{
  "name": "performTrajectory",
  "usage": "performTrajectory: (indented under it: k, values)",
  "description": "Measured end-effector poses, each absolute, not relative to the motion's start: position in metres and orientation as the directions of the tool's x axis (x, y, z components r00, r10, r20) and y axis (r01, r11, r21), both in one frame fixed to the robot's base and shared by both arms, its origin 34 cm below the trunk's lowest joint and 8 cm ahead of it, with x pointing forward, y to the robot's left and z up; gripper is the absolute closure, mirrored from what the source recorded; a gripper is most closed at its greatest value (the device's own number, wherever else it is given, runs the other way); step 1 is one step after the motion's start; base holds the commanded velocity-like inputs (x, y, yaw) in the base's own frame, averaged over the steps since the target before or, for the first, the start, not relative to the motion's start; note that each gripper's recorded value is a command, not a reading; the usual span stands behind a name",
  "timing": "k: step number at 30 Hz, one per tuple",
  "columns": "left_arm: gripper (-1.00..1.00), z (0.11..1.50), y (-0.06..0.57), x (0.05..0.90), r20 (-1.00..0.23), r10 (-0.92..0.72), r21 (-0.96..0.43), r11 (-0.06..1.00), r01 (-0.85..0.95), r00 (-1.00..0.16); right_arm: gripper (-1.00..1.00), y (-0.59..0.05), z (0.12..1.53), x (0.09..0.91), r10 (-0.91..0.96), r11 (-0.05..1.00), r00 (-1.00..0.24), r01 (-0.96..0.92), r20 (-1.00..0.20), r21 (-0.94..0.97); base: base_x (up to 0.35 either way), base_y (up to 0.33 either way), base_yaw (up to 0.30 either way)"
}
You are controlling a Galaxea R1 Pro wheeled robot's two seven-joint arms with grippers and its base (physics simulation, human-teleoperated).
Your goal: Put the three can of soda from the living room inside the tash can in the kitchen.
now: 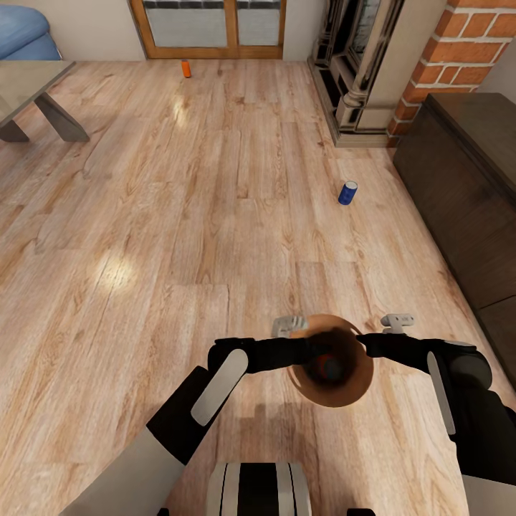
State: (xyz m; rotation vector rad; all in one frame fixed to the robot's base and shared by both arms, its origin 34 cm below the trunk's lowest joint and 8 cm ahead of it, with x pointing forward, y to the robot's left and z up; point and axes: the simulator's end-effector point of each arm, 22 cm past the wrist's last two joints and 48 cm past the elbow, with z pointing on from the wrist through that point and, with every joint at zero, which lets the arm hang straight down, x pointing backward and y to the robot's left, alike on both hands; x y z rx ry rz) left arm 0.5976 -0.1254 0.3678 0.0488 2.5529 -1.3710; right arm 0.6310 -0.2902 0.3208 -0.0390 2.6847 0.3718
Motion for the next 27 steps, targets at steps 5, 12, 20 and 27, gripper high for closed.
performTrajectory:
  k: [5,12,20,27]
  values:
    - [-1.00,0.393,-0.134,0.600,-0.253,-0.080,-0.851,0.493,0.183,-0.964,1.00,-0.293,0.321,0.631,0.026,0.965,-0.908,-0.085,-0.418,0.246,0.000,0.000,0.000]
    - [-1.00,0.415,-0.142,0.601,-0.297,-0.074,-0.856,0.462,0.231,-0.952,1.00,-0.295,0.321,0.631,0.025,0.967,-0.908,-0.084,-0.418,0.242,0.000,0.000,0.000]
    - [-1.00,0.427,-0.154,0.592,-0.308,-0.054,-0.869,0.422,0.258,-0.950,1.00,-0.298,0.321,0.632,0.025,0.969,-0.908,-0.081,-0.419,0.235,0.000,0.000,0.000]
    - [-1.00,0.431,-0.145,0.585,-0.306,-0.048,-0.899,0.344,0.272,-0.951,1.00,-0.298,0.321,0.632,0.029,0.968,-0.907,-0.079,-0.419,0.239,0.000,0.000,0.000]
